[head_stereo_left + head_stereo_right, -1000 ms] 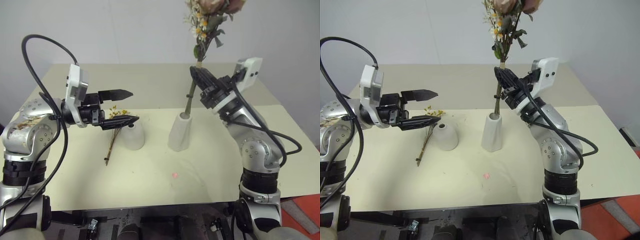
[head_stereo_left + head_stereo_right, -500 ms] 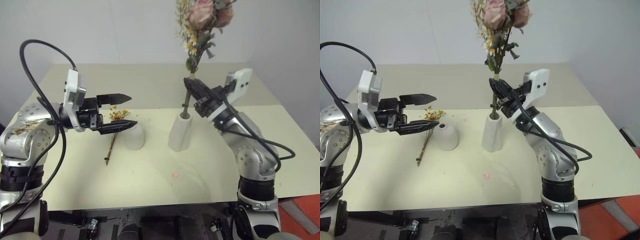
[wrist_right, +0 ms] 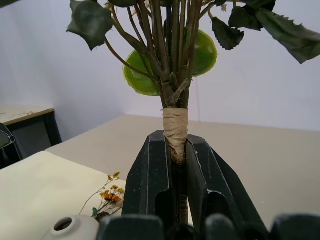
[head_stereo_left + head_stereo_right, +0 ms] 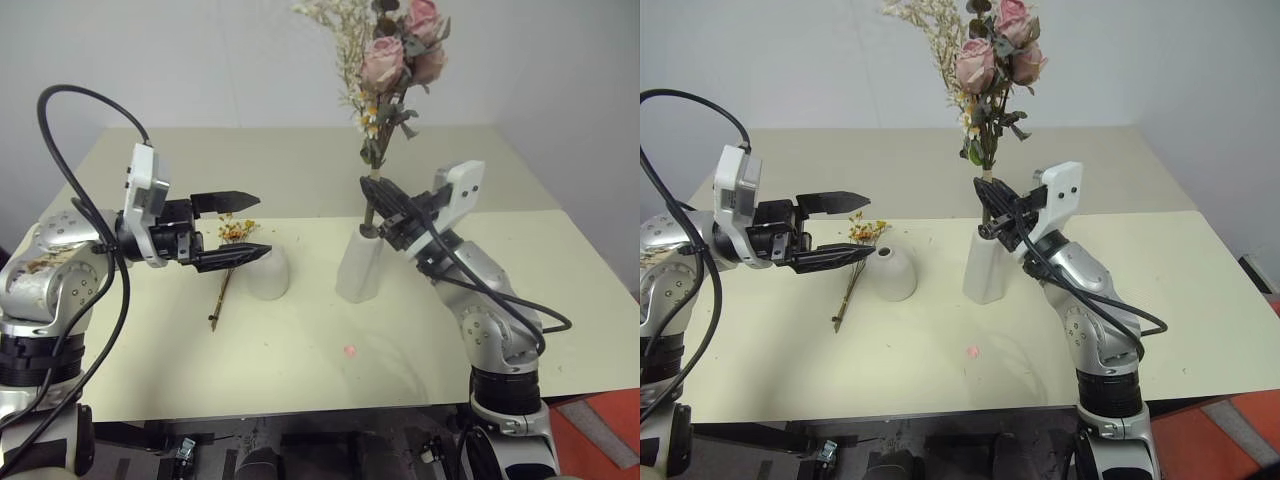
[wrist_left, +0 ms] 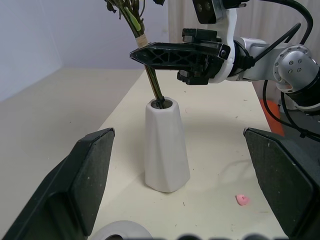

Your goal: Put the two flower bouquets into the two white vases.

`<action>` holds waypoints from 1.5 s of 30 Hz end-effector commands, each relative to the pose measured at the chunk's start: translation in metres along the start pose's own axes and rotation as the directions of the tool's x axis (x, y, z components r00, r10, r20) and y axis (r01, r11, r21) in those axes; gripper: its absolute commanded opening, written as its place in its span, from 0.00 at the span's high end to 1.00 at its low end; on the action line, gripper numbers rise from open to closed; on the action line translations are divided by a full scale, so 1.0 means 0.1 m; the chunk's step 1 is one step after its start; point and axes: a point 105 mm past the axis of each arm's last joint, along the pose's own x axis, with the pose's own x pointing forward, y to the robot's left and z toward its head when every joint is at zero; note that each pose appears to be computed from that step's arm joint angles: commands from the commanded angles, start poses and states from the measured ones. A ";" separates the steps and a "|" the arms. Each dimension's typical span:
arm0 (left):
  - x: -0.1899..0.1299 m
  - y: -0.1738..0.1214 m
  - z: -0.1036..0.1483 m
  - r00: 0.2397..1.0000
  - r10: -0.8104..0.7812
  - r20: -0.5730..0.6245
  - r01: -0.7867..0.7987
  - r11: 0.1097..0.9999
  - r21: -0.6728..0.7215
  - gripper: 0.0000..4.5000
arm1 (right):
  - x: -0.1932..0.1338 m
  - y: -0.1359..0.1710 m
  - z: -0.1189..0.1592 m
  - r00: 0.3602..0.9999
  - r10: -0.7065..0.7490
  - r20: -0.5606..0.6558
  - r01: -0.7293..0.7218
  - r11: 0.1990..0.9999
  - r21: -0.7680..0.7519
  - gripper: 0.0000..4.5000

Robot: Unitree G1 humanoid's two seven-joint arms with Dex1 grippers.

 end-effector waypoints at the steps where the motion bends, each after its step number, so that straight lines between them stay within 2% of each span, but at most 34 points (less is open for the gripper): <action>1: 0.01 -0.02 0.12 1.000 0.004 0.020 -0.005 0.998 0.058 0.00 | -0.03 0.05 0.16 0.998 0.013 0.068 -0.011 0.999 -0.030 0.96; 10: -0.08 0.05 0.04 0.998 0.068 0.003 -0.068 0.997 0.042 0.00 | -0.12 0.03 0.11 0.998 -0.008 0.056 0.010 0.999 -0.039 0.96; 18: -0.06 0.16 -0.11 0.978 0.202 -0.053 -0.201 0.979 0.026 0.00 | -0.25 0.00 0.03 0.999 -0.025 0.033 0.027 0.998 -0.049 0.35; 22: -0.07 0.27 -0.24 0.945 0.311 -0.101 -0.312 0.950 0.006 0.00 | -0.36 0.01 0.10 0.999 -0.024 0.031 0.026 0.997 -0.070 0.02; 25: -0.07 0.33 -0.32 0.914 0.378 -0.145 -0.382 0.924 0.000 0.00 | -0.46 0.03 0.18 1.000 0.023 0.001 -0.023 0.994 -0.107 0.01; 29: -0.09 0.42 -0.45 0.850 0.460 -0.255 -0.478 0.878 -0.010 0.00 | -0.62 0.12 0.32 0.979 0.183 -0.093 -0.195 0.971 -0.139 0.01; 34: -0.12 0.60 -0.66 0.694 0.526 -0.492 -0.613 0.790 -0.021 0.00 | -0.76 0.13 0.45 0.891 0.325 -0.318 -0.380 0.916 -0.127 0.01; 38: -0.12 0.64 -0.74 0.618 0.501 -0.606 -0.653 0.757 -0.040 0.00 | -0.85 0.12 0.46 0.809 0.377 -0.450 -0.472 0.874 -0.117 0.01; 42: -0.17 0.68 -0.84 0.506 0.514 -0.693 -0.695 0.719 0.026 0.00 | -0.86 0.09 0.49 0.789 0.374 -0.487 -0.487 0.864 -0.126 0.01; 45: -0.18 0.72 -0.87 0.485 0.516 -0.706 -0.718 0.695 0.015 0.00 | -0.87 0.08 0.51 0.773 0.381 -0.506 -0.508 0.851 -0.135 0.01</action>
